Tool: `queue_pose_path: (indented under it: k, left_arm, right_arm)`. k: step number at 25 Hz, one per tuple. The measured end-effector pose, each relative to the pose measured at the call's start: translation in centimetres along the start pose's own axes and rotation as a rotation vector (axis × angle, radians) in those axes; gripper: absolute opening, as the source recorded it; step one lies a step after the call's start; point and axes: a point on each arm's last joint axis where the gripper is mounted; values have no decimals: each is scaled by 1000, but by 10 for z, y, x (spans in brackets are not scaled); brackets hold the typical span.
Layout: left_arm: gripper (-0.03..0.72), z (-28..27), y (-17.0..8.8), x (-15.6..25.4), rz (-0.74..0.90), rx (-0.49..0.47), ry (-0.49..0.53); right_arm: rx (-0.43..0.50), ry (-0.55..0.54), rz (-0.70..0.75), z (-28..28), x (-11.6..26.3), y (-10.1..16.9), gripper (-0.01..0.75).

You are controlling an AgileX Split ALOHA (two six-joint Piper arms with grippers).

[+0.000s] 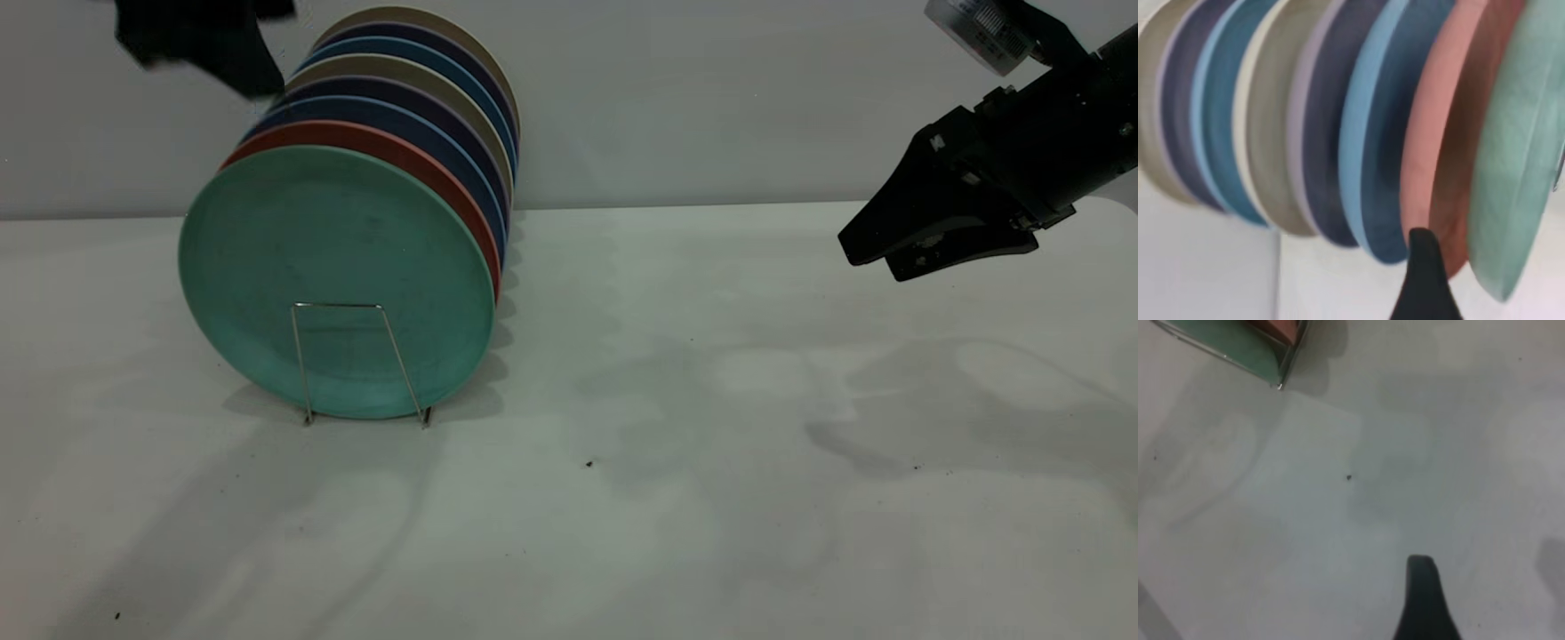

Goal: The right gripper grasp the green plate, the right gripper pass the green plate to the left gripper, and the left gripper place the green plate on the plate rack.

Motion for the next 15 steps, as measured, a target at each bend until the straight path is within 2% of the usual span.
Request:
queue_pose_path:
  k: [2, 5, 7, 9, 12, 15]
  left_arm:
    - [574, -11, 4, 5, -205, -24, -2]
    - [574, -19, 7, 25, -622, -32, 37]
    - [574, -20, 4, 43, -887, -16, 112]
    - [574, -22, -1, 62, -1061, 9, 217]
    - [574, -25, -9, 76, -1182, 45, 327]
    - [575, -32, -13, 77, -1220, 84, 371]
  right_arm:
    - [7, -3, 1, 0, 0, -1, 552]
    - [67, 2, 10, -4, -2, -3, 552]
    - [146, 15, 3, -15, -6, -1, 552]
    - [233, 24, 22, -31, -12, 4, 552]
    - [371, 48, 29, -61, -15, 24, 552]
    - [512, 97, 27, -88, -8, 56, 552]
Point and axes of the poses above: a point on each arm's last joint axis where the gripper is mounted, z pointing out along that axis toward the gripper, y along the wrist's bending axis when the last joint is at zero, x = y × z, and after that the axes turned 11 degrees about z, right-handed
